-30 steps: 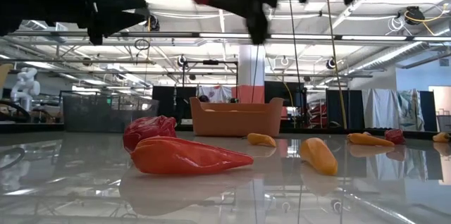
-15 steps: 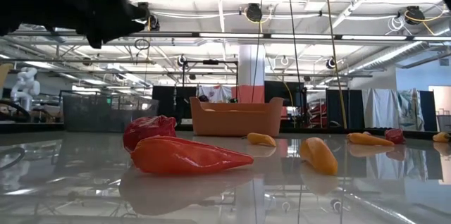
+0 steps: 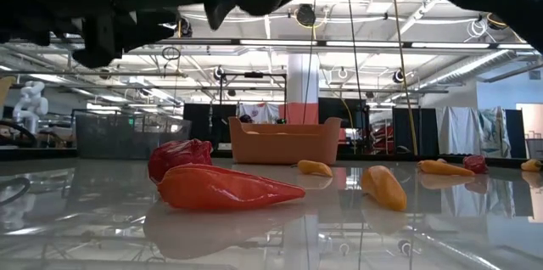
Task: Sort produce into baskets
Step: Put the red chili pepper into the yellow bin
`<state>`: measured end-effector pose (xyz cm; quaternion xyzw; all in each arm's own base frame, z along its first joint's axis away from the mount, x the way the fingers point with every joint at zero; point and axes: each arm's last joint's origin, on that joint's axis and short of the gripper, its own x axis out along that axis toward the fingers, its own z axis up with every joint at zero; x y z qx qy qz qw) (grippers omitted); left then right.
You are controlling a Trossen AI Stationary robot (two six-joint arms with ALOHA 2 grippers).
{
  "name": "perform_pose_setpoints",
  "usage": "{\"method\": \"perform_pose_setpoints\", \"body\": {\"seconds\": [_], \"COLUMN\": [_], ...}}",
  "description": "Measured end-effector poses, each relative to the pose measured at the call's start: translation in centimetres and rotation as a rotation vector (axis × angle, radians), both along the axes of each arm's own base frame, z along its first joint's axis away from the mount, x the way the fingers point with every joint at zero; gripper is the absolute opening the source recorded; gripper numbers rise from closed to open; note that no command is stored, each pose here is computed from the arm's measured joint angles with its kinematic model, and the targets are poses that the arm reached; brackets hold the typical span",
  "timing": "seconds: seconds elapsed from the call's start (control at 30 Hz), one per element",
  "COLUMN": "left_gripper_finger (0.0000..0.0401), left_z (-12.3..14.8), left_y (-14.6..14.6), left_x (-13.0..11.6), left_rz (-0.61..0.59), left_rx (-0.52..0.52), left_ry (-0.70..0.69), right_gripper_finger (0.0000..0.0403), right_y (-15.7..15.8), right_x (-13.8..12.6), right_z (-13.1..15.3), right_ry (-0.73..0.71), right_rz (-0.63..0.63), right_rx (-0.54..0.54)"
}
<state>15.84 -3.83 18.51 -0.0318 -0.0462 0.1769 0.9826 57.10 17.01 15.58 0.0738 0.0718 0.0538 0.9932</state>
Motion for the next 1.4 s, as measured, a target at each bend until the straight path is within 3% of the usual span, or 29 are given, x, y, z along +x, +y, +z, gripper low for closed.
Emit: {"method": "perform_pose_setpoints", "body": {"seconds": [0.13, 0.4, 0.53, 0.63, 0.8, 1.07, 1.27, 1.4], "left_gripper_finger": [0.0228, 0.0228, 0.0228, 0.0228, 0.0228, 0.0228, 0.0228, 0.0228], "left_z": [0.0, 0.0, 0.0, 0.0, 0.0, 0.0, 0.0, 0.0], "left_y": [0.0, 0.0, 0.0, 0.0, 0.0, 0.0, 0.0, 0.0], "left_x": [0.0, 0.0, 0.0, 0.0, 0.0, 0.0, 0.0, 0.0], "left_rz": [0.0, 0.001, 0.001, 0.001, 0.001, 0.001, 0.001, 0.001], "left_rx": [0.0, 0.0, 0.0, 0.0, 0.0, 0.0, -0.003, -0.003], "left_ry": [0.0, 0.0, 0.0, 0.0, 0.0, -0.001, -0.001, -0.001], "right_gripper_finger": [0.0098, 0.019, 0.0225, 0.024, 0.0247, 0.0247, 0.0247, 0.0247], "right_y": [-0.8, -1.0, -1.3, -1.7, -2.0, 0.3, 2.4, 3.3], "right_x": [0.2, 0.3, 0.0, -0.7, -3.2, -7.8, -10.4, -11.5], "right_z": [-0.4, -0.5, -0.4, 1.5, 5.3, 7.1, 5.9, 5.7], "right_ry": [0.026, 0.041, 0.131, 0.227, 0.432, 0.781, 0.959, 0.999], "right_rz": [-0.017, 0.002, 0.005, 0.036, 0.043, 0.222, 0.349, 0.43], "right_rx": [0.014, 0.038, 0.013, -0.009, -0.05, -0.025, -0.19, -0.296]}}
